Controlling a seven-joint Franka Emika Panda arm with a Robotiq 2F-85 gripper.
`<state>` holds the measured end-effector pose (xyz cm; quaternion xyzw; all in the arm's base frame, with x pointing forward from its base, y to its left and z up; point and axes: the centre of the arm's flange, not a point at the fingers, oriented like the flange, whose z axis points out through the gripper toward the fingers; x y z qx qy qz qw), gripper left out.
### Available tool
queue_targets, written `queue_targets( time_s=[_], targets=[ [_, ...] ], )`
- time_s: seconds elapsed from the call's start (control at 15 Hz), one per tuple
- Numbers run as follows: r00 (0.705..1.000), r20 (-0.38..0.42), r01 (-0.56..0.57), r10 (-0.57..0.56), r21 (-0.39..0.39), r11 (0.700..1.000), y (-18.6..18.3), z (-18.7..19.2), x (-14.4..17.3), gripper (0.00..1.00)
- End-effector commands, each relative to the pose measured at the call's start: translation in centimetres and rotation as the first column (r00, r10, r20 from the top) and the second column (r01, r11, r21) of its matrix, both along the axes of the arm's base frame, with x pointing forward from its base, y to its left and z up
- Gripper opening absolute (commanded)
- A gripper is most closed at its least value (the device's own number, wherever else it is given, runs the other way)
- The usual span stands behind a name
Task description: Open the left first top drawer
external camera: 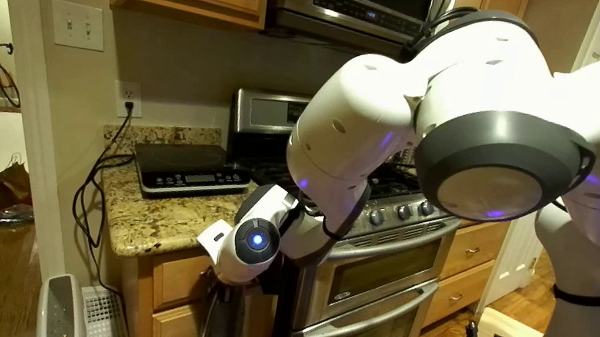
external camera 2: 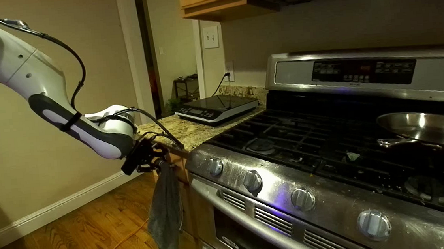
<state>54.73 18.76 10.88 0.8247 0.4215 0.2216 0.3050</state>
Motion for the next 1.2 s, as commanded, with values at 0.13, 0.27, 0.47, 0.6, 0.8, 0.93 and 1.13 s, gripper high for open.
queue_targets(
  time_s=[0.13,0.27,0.47,0.6,0.8,0.93,1.13],
  targets=[
    [1.0,0.002,-0.018,0.018,0.016,1.0,-1.0,-0.5,-0.8,0.13],
    [1.0,-0.006,-0.022,0.022,0.019,1.0,-0.8,-0.6,-1.8,0.13],
    [0.999,-0.027,-0.039,0.039,0.022,0.999,-0.3,-0.9,-4.1,0.13],
    [0.998,-0.035,-0.057,0.058,0.018,0.998,-0.1,-0.8,-5.4,0.13],
    [0.996,-0.037,-0.082,0.082,-0.001,0.997,0.0,-0.8,-6.9,0.13],
    [0.994,-0.043,-0.098,0.098,-0.008,0.995,0.2,-0.9,-7.7,0.12],
    [0.993,-0.033,-0.11,0.109,-0.013,0.994,0.1,-0.8,-8.0,0.11]
  ],
)
